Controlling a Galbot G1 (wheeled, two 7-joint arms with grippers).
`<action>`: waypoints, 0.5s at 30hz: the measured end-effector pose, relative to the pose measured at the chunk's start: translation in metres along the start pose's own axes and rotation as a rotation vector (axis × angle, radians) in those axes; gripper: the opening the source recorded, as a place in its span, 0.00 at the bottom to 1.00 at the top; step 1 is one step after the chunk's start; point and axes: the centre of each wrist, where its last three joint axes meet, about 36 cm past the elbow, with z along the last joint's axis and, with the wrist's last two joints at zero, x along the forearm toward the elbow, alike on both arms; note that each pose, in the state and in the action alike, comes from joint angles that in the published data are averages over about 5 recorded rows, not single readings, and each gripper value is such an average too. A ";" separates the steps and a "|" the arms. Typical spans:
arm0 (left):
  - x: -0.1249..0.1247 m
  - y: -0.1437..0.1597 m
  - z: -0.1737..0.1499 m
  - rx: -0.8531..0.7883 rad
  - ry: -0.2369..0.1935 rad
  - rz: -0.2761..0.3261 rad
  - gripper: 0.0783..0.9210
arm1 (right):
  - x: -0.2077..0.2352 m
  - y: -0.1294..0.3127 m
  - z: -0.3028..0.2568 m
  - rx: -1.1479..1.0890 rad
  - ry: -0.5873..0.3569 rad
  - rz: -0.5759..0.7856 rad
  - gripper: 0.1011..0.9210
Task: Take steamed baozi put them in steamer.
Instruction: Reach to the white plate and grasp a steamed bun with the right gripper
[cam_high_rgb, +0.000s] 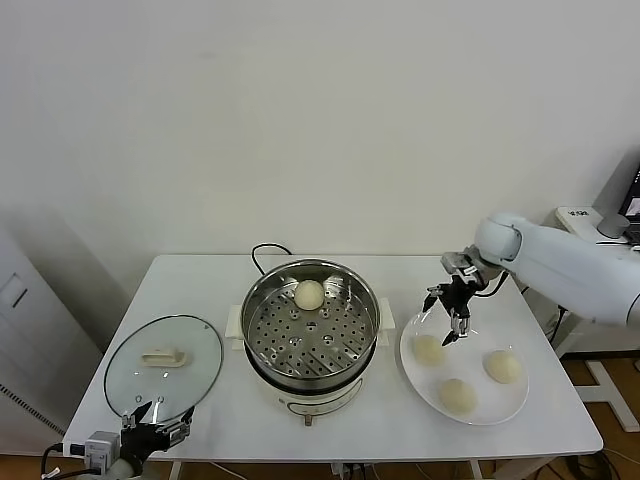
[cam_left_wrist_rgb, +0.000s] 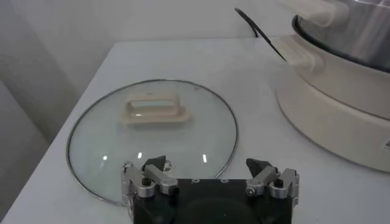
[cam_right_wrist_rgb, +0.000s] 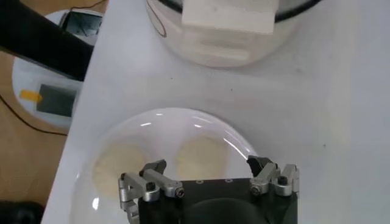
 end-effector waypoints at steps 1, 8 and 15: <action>0.000 0.000 0.000 0.000 0.000 0.000 0.88 | -0.004 0.001 0.001 -0.004 0.001 0.002 0.88; 0.000 0.000 0.001 0.002 0.001 -0.001 0.88 | -0.027 0.007 0.009 -0.029 0.014 0.013 0.88; 0.000 0.000 0.001 0.001 0.002 -0.001 0.88 | -0.044 0.011 0.012 -0.044 0.016 0.024 0.87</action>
